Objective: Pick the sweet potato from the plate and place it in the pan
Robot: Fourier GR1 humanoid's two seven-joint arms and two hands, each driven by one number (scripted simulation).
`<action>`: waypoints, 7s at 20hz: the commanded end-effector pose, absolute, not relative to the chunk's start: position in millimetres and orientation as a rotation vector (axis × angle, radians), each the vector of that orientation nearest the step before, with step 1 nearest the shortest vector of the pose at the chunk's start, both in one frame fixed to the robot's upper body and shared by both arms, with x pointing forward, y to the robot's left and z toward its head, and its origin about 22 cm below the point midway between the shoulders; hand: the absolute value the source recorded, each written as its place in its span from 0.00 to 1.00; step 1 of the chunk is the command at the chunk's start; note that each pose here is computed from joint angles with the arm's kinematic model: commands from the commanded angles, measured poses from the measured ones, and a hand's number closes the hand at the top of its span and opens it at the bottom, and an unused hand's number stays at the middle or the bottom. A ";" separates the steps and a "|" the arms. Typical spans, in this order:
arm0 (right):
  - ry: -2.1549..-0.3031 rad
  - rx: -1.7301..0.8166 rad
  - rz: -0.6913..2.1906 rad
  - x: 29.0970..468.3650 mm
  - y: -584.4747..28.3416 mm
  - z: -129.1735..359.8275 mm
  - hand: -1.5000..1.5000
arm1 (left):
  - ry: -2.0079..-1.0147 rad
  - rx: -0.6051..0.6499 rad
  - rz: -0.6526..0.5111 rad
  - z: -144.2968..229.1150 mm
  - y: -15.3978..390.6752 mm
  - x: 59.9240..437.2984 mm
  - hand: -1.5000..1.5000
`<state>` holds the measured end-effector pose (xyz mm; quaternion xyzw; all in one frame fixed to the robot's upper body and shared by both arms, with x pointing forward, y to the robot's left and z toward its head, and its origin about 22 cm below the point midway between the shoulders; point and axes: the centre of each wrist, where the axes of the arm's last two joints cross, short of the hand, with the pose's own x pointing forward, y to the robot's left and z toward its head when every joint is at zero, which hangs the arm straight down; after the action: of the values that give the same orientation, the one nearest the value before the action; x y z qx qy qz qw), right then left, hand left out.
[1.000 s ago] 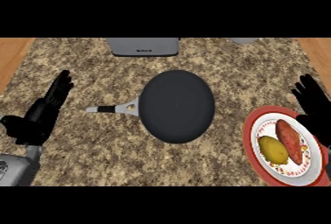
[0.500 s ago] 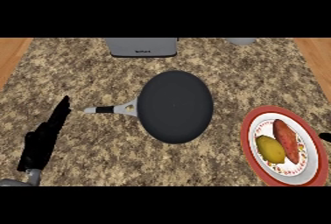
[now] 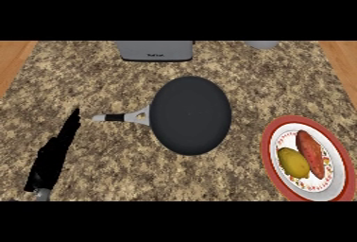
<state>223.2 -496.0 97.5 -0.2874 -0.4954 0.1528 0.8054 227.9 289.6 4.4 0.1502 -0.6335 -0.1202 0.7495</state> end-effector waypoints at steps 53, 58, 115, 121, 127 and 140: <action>-0.322 -0.398 0.982 332.0 -360.8 47.3 0.00 | -1.386 0.330 -0.252 -3.1 283.7 216.1 0.50; -0.292 -0.405 0.983 324.4 -348.9 59.9 0.00 | -1.379 0.341 -0.244 1.5 289.4 216.7 0.50; -0.840 -1.579 0.025 283.1 -112.8 116.0 1.00 | -1.386 0.350 -0.256 13.0 284.2 224.2 0.50; -0.844 -1.506 -0.074 310.2 -122.6 112.4 1.00 | -1.394 0.301 -0.289 11.8 281.6 224.3 0.50; -0.710 -1.425 -0.069 340.1 -135.9 84.4 1.00 | -1.406 0.287 -0.308 5.0 268.2 225.7 0.50; -0.788 -1.033 -0.372 363.3 -180.0 49.7 0.00 | -1.429 0.284 -0.326 12.2 265.1 238.5 0.50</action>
<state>362.4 -170.7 59.2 -0.5254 -0.3811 -0.0105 0.7607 239.9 264.5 14.5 0.1247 -0.6487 -0.1476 0.7361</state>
